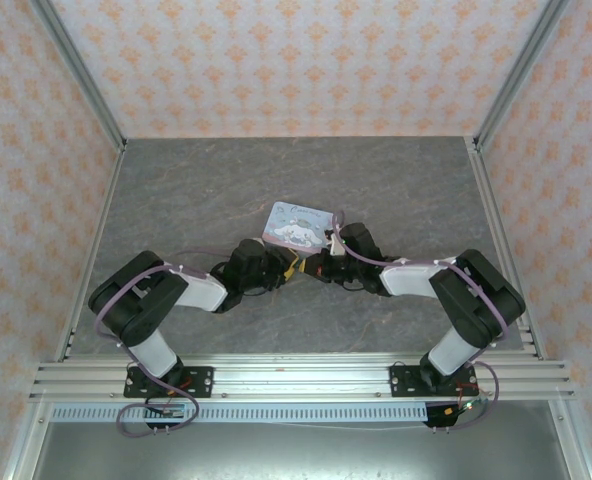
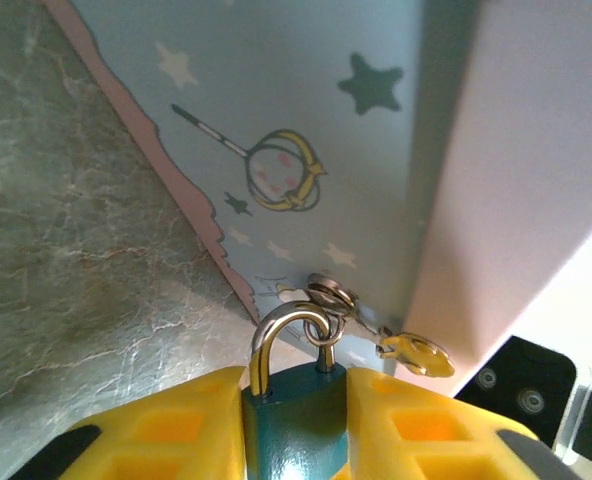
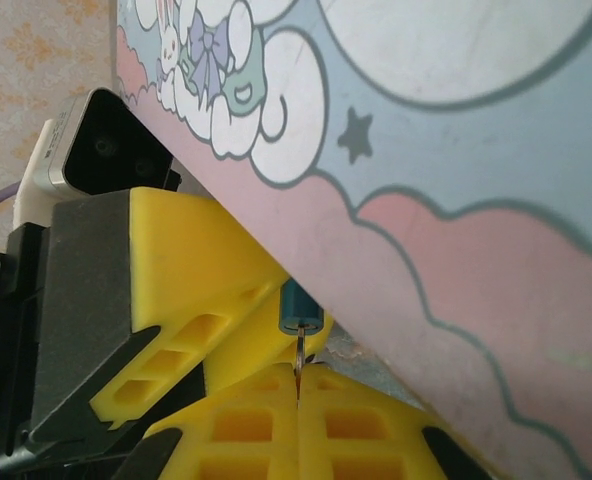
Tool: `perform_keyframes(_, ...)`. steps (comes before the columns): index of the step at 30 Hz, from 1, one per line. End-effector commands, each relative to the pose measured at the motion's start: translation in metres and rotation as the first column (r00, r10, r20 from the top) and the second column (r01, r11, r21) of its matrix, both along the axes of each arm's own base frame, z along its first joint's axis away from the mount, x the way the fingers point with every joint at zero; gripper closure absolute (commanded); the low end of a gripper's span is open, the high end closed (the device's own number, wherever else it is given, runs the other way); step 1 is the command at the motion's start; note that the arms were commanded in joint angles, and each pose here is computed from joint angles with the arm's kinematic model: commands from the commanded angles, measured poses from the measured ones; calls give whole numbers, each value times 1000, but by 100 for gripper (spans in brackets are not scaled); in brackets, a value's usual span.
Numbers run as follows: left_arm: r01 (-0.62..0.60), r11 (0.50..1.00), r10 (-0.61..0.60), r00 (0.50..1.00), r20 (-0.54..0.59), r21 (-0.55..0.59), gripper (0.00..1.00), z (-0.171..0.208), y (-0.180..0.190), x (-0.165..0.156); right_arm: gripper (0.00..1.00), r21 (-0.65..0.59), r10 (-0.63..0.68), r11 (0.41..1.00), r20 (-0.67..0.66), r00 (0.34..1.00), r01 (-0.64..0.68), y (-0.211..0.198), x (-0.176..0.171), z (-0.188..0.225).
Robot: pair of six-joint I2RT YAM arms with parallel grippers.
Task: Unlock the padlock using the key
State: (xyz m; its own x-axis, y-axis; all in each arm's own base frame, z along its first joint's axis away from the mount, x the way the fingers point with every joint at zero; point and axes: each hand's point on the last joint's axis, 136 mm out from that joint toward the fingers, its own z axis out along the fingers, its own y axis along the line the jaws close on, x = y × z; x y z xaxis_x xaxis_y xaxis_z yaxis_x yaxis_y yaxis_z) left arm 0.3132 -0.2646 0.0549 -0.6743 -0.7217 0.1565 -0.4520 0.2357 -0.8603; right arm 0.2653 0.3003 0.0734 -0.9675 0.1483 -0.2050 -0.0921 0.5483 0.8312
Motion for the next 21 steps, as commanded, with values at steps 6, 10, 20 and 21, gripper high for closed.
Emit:
perform_keyframes(6,-40,999,41,999,30,-26,86,15,-3,5,88,7,20,1000,42,999,-20,5,2,20)
perform_keyframes(10,-48,999,49,998,35,-15,96,19,0,5,69,-124,31,992,99,995,-19,-13,-1,15)
perform_keyframes(20,-55,998,55,998,32,-19,100,26,1,4,51,-391,166,918,537,827,70,-58,-4,53)
perform_keyframes(21,-56,998,56,998,28,-17,100,26,2,4,50,-402,195,912,600,775,82,-59,-6,67)
